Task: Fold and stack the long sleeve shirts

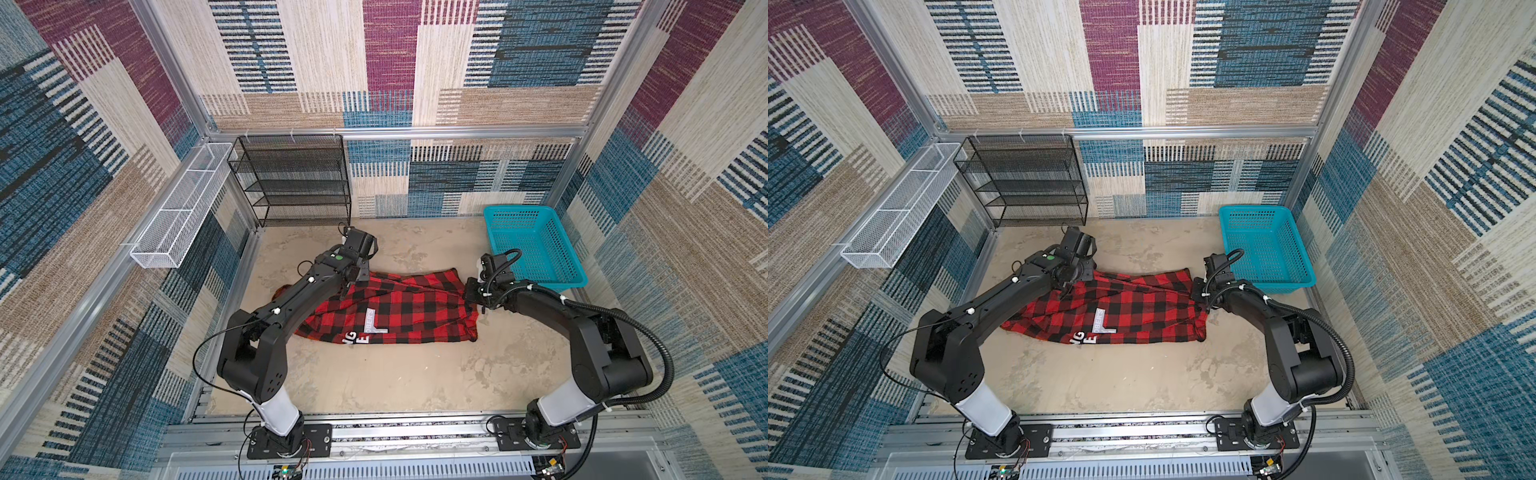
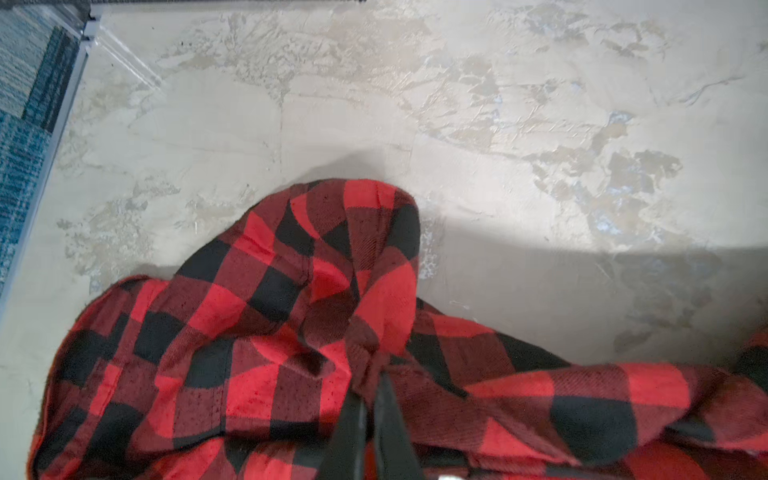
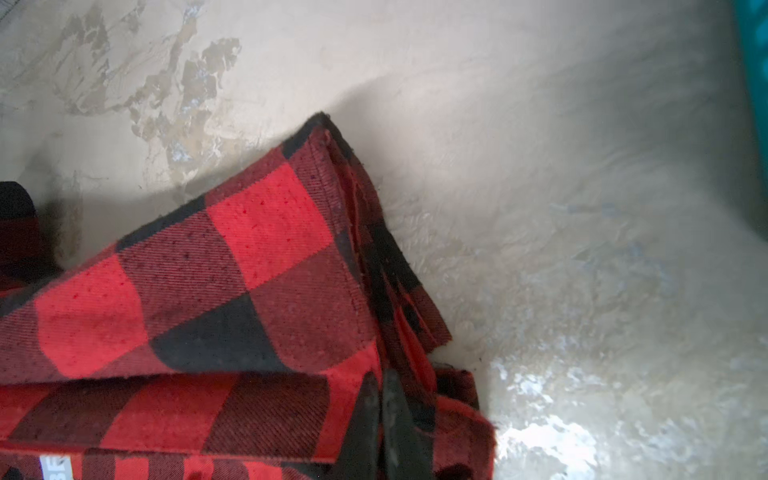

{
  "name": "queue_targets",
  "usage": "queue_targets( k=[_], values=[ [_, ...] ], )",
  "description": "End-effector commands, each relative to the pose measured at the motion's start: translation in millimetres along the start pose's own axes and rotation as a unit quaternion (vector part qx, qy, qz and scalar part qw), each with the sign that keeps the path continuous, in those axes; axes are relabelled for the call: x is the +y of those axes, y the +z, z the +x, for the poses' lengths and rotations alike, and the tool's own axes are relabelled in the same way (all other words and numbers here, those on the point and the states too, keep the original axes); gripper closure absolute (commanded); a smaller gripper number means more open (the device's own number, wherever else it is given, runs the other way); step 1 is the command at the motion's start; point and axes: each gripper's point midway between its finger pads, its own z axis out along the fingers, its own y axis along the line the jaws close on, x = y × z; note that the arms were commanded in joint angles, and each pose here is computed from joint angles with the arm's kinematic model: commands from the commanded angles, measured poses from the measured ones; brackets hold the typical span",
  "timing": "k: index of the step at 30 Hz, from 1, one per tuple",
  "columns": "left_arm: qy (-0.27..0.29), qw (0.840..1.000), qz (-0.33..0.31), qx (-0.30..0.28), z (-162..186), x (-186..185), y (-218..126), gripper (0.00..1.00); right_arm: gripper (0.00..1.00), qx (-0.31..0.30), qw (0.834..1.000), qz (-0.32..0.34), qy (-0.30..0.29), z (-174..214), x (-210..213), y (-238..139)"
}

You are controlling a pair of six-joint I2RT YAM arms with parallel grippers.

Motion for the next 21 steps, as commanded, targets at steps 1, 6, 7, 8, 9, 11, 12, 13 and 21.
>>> queue_targets(
  k=[1, 6, 7, 8, 9, 11, 12, 13, 21],
  values=[
    [-0.025, 0.999, -0.03, -0.017, -2, 16, -2, 1.0, 1.0, 0.0, 0.999, 0.038, -0.003, 5, -16, -2],
    [-0.048, 0.999, -0.007, 0.018, 20, 12, -1, 1.0, 1.0, 0.005, 0.999, 0.037, 0.002, 15, -20, -8],
    [-0.055, 0.998, -0.001, 0.029, 27, 9, 0, 1.0, 1.0, 0.007, 0.999, 0.036, 0.002, 18, -20, -10],
    [-0.061, 0.997, 0.006, 0.04, 33, 7, 2, 1.0, 1.0, 0.01, 0.999, 0.038, 0.003, 20, -20, -12],
    [-0.066, 0.996, 0.012, 0.054, 42, 4, 4, 1.0, 1.0, 0.012, 0.999, 0.042, 0.004, 22, -22, -15],
    [-0.079, 0.994, 0.018, 0.077, 58, 1, 8, 0.99, 1.0, 0.017, 0.999, 0.051, 0.004, 27, -25, -19],
    [-0.085, 0.992, 0.02, 0.09, 67, -1, 10, 0.96, 1.0, 0.018, 0.998, 0.054, 0.005, 29, -26, -21],
    [-0.089, 0.991, 0.02, 0.101, 75, -2, 13, 0.92, 1.0, 0.021, 0.998, 0.057, 0.008, 31, -28, -22],
    [-0.105, 0.988, 0.026, 0.112, 79, -4, 10, 0.53, 1.0, 0.034, 0.995, 0.087, 0.021, 41, -40, -24]
  ],
)
